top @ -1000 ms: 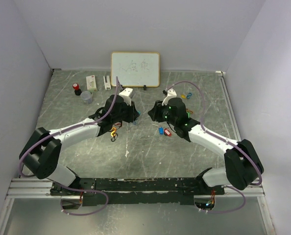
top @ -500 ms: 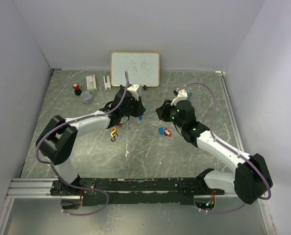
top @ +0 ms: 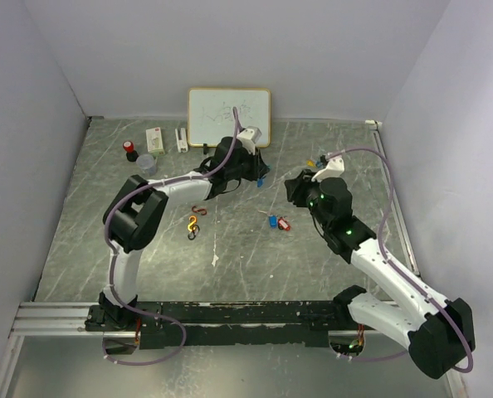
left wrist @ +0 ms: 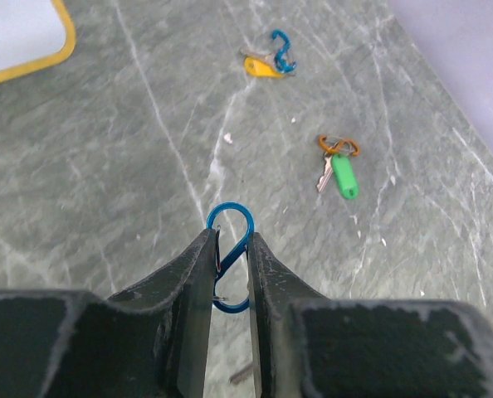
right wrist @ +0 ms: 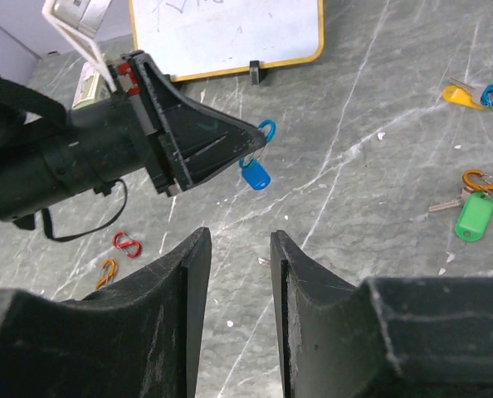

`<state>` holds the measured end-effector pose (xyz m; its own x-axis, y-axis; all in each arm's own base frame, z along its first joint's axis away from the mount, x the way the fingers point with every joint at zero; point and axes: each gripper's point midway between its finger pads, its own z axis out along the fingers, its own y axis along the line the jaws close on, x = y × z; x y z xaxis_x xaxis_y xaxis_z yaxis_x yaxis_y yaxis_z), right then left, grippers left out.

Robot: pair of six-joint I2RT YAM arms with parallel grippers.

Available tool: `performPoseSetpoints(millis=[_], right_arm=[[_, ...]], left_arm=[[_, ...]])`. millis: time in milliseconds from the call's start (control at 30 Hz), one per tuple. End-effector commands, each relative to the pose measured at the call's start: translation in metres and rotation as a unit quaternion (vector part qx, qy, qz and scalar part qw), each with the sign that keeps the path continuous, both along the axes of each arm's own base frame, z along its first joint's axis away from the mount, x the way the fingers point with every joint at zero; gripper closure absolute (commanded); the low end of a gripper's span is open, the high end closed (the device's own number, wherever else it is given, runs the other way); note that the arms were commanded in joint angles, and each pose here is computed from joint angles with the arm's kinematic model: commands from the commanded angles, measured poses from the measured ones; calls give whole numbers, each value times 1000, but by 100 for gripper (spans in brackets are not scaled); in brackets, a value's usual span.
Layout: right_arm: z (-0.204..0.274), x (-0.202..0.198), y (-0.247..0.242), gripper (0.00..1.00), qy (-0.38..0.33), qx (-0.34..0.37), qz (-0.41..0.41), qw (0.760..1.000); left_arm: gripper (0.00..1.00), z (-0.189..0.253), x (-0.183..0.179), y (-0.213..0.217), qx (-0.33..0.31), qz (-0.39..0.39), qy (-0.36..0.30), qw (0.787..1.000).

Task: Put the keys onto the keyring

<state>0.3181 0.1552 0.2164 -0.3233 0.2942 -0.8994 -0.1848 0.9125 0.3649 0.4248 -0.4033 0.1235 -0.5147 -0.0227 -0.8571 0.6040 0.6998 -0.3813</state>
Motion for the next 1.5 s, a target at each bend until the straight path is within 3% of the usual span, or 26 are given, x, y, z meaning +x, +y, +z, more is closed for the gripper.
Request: performPoseSetpoints(millis=[0, 233, 267, 367, 533, 700, 900, 1267, 1467], right_arm=[[-7, -7, -9, 65, 8, -5, -11, 1000], [-3, -7, -16, 65, 5, 3, -19, 1000], [-3, -7, -17, 65, 4, 4, -19, 1000], [0, -9, -16, 65, 0, 7, -17, 1000], [1, -10, -15, 65, -1, 8, -13, 1000], [-1, -9, -12, 65, 1, 11, -6, 1000], [-13, -3, -5, 65, 18, -1, 5, 1000], [-109, 13, 33, 64, 179, -90, 68, 977], [-137, 20, 31, 64, 220, -122, 39, 967]], left_arm=[[70, 30, 11, -29, -56, -41, -55, 996], [66, 27, 18, -49, -92, -68, -77, 990], [59, 24, 18, -51, -95, -72, -78, 990], [25, 20, 24, -55, -106, -70, -88, 988], [15, 35, 29, -52, -112, -56, -113, 986], [15, 61, 23, -29, -99, -22, -133, 986], [18, 58, 10, 23, -57, 69, -92, 992], [20, 47, -59, 118, 0, 189, 17, 982], [20, 35, -90, 147, 24, 198, 39, 979]])
